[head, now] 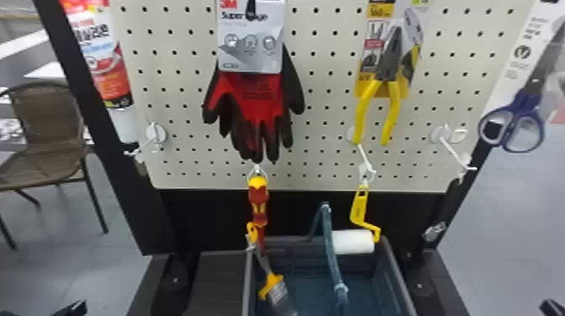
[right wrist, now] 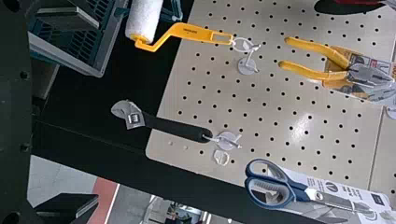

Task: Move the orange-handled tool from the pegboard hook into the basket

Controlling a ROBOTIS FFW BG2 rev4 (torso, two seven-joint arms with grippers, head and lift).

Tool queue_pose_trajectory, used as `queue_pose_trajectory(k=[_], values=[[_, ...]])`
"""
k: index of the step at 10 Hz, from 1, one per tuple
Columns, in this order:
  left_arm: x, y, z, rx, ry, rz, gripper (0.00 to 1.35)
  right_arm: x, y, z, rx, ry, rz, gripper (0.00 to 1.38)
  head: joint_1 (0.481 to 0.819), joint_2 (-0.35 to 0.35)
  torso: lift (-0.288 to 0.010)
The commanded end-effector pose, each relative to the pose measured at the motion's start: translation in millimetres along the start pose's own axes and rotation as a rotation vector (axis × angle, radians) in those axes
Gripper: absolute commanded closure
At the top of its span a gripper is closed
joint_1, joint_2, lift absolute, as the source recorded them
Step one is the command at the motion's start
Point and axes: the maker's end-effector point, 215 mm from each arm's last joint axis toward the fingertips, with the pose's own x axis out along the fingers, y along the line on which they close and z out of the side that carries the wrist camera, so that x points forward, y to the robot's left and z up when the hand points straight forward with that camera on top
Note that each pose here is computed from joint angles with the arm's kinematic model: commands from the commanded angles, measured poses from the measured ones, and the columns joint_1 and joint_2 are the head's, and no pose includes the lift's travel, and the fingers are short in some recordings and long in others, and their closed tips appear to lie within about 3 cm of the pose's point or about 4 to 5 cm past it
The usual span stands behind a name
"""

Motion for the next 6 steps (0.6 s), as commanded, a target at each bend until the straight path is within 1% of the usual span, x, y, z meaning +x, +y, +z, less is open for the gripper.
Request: queue_pose_trajectory(k=[1,6], values=[[0.1,-1.0,-0.4,-0.007,-0.002,0.002,0.00,-0.3,0.0,-0.3,0.009,0.001,-0.009,0.00,0.549,0.000,-0.100],[0.1,-1.0,-0.4,-0.007,-0.002,0.002,0.00,-0.3,0.0,-0.3,0.009,0.001,-0.009,0.00,0.549,0.000,-0.100]])
